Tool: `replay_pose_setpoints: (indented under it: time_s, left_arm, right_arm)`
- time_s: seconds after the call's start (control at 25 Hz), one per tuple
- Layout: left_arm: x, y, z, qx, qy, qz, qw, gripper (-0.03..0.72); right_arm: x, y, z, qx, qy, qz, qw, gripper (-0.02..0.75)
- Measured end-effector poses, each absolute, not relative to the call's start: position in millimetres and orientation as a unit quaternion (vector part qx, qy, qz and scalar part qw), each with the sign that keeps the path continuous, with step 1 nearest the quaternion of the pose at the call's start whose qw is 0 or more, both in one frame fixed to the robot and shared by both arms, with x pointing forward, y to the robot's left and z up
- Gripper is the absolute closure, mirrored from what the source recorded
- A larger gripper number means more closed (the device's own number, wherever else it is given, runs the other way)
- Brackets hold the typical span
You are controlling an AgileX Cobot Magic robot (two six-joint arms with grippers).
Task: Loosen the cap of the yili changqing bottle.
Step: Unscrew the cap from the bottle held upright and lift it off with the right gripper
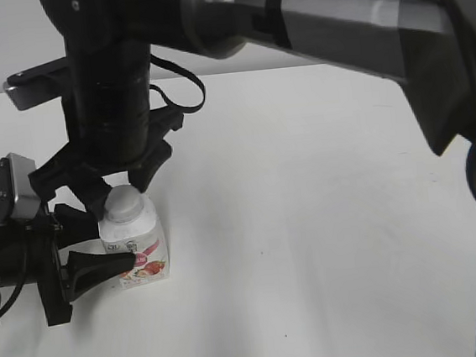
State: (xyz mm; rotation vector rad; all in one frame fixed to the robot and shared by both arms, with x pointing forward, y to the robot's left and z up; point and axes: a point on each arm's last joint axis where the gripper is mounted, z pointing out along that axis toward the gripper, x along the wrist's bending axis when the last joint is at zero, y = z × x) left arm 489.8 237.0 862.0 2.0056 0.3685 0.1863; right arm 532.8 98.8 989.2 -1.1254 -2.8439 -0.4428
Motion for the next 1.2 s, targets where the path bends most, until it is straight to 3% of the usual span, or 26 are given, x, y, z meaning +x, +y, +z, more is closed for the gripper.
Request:
replay_pose_setpoints:
  time_s: [0.24, 0.56, 0.8, 1.2]
  left_arm:
    - [489.8, 237.1, 862.0, 0.837, 0.154, 0.078, 0.520, 0.294]
    - [489.8, 237.1, 861.9, 0.837, 0.154, 0.078, 0.520, 0.294]
    - [489.8, 237.1, 861.9, 0.837, 0.154, 0.078, 0.520, 0.294]
    - [489.9, 237.2, 861.8, 0.837, 0.154, 0.078, 0.519, 0.294]
  right_arm:
    - [533.7, 98.9, 991.5, -0.363, -0.920, -0.145, 0.021, 0.323]
    - [534.2, 99.3, 990.0, -0.362, -0.921, -0.143, 0.021, 0.330]
    - [534.1, 99.7, 988.4, -0.358, -0.923, -0.142, 0.022, 0.264]
    - [534.0, 99.7, 988.3, -0.357, -0.923, -0.142, 0.023, 0.254]
